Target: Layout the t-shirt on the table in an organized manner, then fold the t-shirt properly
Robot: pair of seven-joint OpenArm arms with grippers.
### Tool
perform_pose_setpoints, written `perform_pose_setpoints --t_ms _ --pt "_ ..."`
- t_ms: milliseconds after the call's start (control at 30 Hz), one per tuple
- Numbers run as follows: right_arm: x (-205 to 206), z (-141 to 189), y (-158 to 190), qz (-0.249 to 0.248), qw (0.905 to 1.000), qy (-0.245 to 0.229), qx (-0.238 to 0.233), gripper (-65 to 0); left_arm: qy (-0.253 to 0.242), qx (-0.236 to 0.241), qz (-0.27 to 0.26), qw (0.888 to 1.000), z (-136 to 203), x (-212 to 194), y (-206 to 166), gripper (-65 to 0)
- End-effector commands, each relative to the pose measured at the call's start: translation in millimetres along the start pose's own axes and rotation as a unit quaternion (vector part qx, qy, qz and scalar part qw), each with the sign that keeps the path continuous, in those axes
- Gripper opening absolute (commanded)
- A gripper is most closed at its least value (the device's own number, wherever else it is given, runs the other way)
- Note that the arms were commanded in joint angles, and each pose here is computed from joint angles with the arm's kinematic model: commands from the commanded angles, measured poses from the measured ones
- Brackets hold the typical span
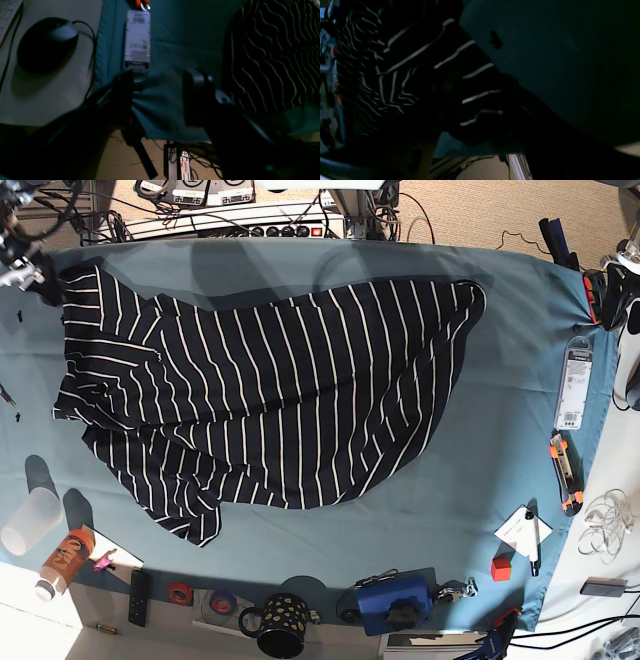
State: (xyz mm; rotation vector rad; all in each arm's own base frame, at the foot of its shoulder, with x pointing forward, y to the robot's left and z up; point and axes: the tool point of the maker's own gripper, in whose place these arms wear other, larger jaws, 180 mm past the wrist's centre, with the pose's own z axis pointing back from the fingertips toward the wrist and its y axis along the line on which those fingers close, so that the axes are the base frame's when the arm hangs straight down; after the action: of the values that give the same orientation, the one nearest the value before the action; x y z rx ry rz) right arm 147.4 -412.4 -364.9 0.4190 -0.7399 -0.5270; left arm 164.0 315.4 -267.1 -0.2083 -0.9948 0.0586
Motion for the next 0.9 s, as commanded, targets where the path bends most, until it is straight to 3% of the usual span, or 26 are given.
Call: perform_pose_setpoints --t_ms 0,233,500,767,867 --pt "18.5 2.5 1.8 0.02 0.9996 -0.017 -0.004 -40.0 -0.021 -0.006 -0.014 1.0 3.4 14.0 -2.0 -33.3" --pt "0.7 -11.2 -13.0 0.044 0.9973 0.021 -0.055 -40.1 -0.03 -0.015 -0.011 0.999 3.7 17.4 -5.3 -33.3" --pt "-46.3 -32.3 1.2 0.011 0.9975 0.065 -0.024 -40.8 -0.035 -0.02 -0.009 0.999 3.8 19.1 -7.1 -33.3" --pt "-55.3 -34.5 16.0 -0.006 0.997 0.076 0.014 -64.7 -0.036 -0.02 -0.008 0.999 3.8 19.1 -7.1 -33.3" --pt "-43.1 -32.4 22.5 0.006 0.9979 0.061 0.023 -65.0 -0.036 -0.02 -0.008 0.999 3.8 19.1 -7.2 -33.3"
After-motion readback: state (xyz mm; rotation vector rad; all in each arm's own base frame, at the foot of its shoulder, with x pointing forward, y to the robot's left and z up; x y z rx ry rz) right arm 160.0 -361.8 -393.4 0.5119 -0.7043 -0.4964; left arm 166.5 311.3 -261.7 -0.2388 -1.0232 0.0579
